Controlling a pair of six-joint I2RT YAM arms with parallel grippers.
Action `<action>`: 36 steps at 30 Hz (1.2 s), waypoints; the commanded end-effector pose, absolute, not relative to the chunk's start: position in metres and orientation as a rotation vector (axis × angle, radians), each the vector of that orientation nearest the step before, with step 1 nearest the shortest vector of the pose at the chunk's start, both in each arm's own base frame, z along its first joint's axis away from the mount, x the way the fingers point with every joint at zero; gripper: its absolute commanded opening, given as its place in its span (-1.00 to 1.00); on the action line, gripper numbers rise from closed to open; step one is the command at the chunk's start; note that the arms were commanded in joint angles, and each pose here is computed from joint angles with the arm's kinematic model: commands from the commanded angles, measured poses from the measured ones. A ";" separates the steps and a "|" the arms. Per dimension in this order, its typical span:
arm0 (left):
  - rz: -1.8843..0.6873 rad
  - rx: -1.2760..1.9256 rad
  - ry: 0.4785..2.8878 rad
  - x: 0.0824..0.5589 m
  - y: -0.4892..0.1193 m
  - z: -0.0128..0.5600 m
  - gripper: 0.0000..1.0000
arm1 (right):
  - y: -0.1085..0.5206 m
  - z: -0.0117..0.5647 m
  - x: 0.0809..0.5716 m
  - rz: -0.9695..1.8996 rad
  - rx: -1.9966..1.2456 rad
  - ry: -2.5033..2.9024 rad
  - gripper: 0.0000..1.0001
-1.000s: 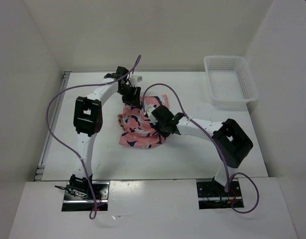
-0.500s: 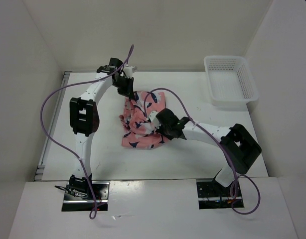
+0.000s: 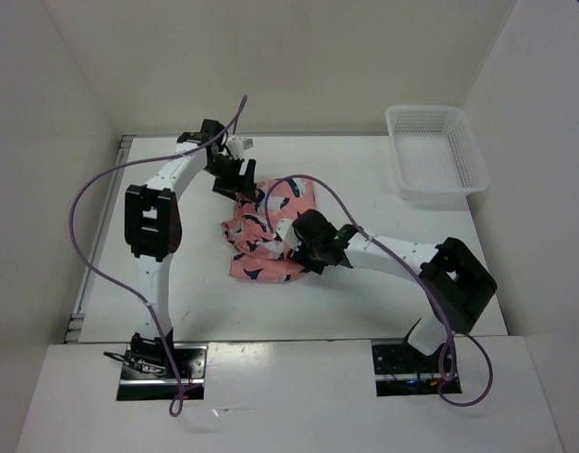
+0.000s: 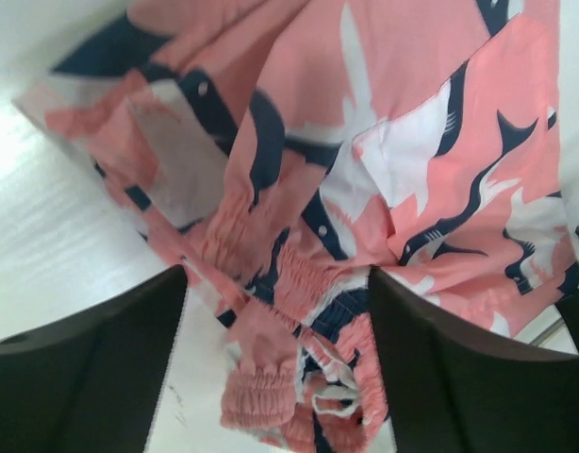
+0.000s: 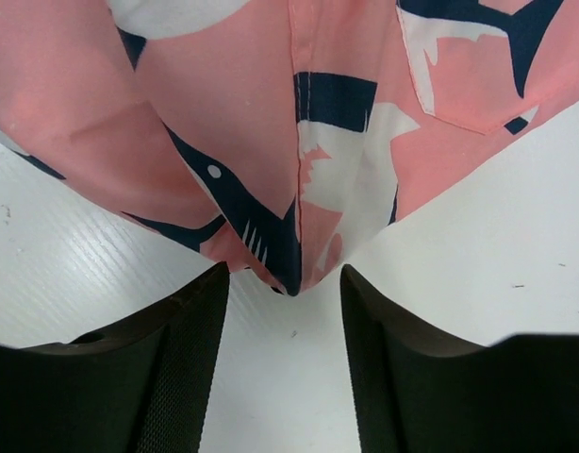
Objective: Fold and stack the shorts
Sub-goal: Fold the shorts
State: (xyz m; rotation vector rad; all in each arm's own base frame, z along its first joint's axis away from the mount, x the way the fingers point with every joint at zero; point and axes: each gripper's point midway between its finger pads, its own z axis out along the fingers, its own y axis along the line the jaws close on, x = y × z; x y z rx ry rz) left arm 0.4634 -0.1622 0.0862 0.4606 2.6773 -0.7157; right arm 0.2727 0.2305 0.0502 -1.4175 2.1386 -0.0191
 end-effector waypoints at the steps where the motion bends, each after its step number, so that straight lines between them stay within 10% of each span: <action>1: -0.740 0.474 2.592 0.455 -0.163 0.133 0.75 | 0.252 0.092 0.282 0.046 -1.390 2.032 0.19; 13: -0.767 0.304 2.689 0.413 -0.112 0.132 0.74 | 0.330 0.250 0.335 0.449 -0.946 1.744 0.28; 24: -0.829 0.243 2.835 0.397 -0.110 0.062 0.52 | 0.395 0.182 0.485 0.595 -0.540 1.976 0.32; 36: -1.050 0.217 2.822 0.394 -0.126 0.058 -0.33 | 0.428 0.155 0.495 0.508 -0.613 1.928 0.46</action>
